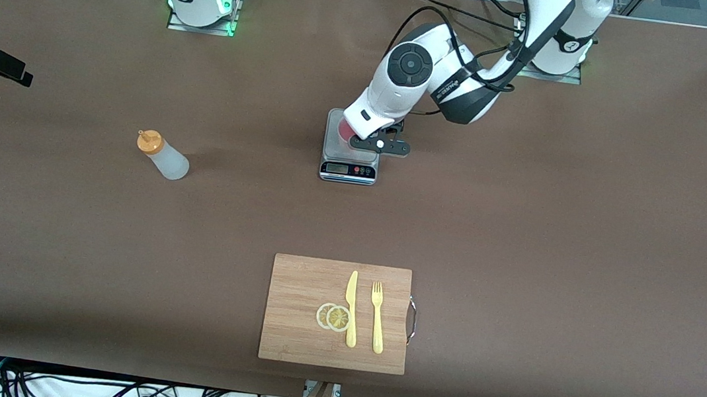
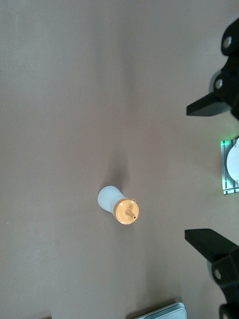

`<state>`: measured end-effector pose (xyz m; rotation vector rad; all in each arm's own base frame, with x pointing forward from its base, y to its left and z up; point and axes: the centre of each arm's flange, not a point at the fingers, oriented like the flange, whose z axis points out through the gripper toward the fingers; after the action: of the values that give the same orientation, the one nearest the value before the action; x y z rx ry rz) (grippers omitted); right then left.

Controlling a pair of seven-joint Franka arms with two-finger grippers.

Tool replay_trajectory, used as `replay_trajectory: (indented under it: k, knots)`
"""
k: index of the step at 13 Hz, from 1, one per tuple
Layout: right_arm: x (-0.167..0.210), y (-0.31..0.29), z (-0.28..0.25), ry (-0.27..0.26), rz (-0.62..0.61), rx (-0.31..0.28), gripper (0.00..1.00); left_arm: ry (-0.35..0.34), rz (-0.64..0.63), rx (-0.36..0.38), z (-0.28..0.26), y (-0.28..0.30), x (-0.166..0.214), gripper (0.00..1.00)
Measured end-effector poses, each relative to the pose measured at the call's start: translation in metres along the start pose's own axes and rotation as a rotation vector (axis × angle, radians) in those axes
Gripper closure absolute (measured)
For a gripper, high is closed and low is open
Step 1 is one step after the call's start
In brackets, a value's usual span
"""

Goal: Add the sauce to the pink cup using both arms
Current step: 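Carry the pink cup with the left gripper onto the scale, then open the left gripper and withdraw it to its rest pose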

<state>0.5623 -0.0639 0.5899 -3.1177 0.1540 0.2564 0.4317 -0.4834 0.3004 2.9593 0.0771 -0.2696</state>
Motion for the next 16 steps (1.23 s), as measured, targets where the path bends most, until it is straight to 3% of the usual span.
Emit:
replay_trajectory:
  k: [12, 14, 16]
  knots:
    - [0.0, 0.0, 0.0, 0.0, 0.0, 0.0, 0.0, -0.004, -0.039, 0.004, 0.017, -0.002, 0.005, 0.98]
    - [0.0, 0.0, 0.0, 0.0, 0.0, 0.0, 0.0, -0.007, -0.041, 0.007, 0.017, -0.003, 0.005, 0.87]
    - [0.0, 0.0, 0.0, 0.0, 0.0, 0.0, 0.0, -0.007, -0.045, 0.008, 0.016, -0.003, 0.005, 0.67]
